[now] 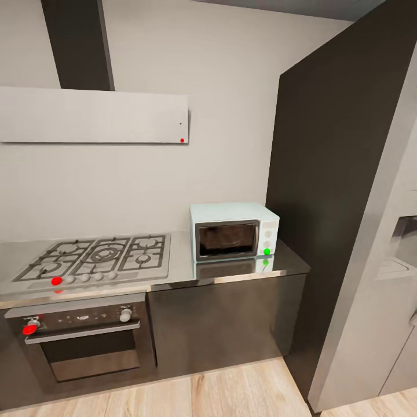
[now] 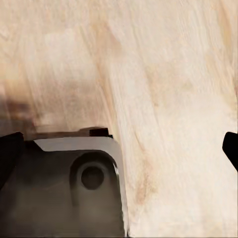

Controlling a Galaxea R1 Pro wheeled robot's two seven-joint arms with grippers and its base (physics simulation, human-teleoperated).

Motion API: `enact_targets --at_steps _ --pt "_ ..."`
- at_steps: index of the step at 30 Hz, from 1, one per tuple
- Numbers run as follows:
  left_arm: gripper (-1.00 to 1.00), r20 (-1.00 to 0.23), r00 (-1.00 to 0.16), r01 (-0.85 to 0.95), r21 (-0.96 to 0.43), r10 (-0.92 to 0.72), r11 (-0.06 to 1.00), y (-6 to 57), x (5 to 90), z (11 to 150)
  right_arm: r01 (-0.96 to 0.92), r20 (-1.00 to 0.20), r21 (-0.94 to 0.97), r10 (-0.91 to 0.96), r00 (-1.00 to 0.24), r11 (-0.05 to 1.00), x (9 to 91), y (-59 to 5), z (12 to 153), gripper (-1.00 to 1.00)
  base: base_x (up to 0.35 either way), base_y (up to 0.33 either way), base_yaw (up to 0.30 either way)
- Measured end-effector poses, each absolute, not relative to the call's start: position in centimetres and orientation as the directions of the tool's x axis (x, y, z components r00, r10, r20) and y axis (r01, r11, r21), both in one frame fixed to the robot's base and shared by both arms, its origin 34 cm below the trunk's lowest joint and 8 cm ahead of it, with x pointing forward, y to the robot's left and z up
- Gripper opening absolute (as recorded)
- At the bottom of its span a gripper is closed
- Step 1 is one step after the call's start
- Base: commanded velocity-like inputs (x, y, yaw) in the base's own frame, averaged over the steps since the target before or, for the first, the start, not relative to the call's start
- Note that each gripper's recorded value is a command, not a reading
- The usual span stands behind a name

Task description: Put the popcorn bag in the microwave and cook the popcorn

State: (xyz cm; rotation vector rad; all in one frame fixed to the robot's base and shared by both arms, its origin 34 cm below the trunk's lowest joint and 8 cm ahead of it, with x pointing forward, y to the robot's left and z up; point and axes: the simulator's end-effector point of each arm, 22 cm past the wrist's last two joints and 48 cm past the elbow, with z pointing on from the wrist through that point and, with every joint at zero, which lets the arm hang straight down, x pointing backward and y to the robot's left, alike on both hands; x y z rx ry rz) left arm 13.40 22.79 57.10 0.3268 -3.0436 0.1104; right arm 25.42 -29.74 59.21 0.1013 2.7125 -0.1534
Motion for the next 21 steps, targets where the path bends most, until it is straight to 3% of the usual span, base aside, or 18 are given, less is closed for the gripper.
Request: enact_targets --at_steps 5,21 --pt "1.00 0.086 -0.974 -0.215 -0.063 -0.209 0.975 22.8 13.4 57.1 0.071 -0.210 -0.097 0.050 -0.976 0.993 15.2 -28.9 57.6 1.00 0.000 0.000 0.000" --pt "1.00 0.086 -0.974 -0.215 -0.063 -0.209 0.975 22.8 13.4 57.1 0.083 -0.235 -0.107 0.055 -0.970 0.991 15.7 -29.5 57.7 1.00 0.000 0.000 0.000"
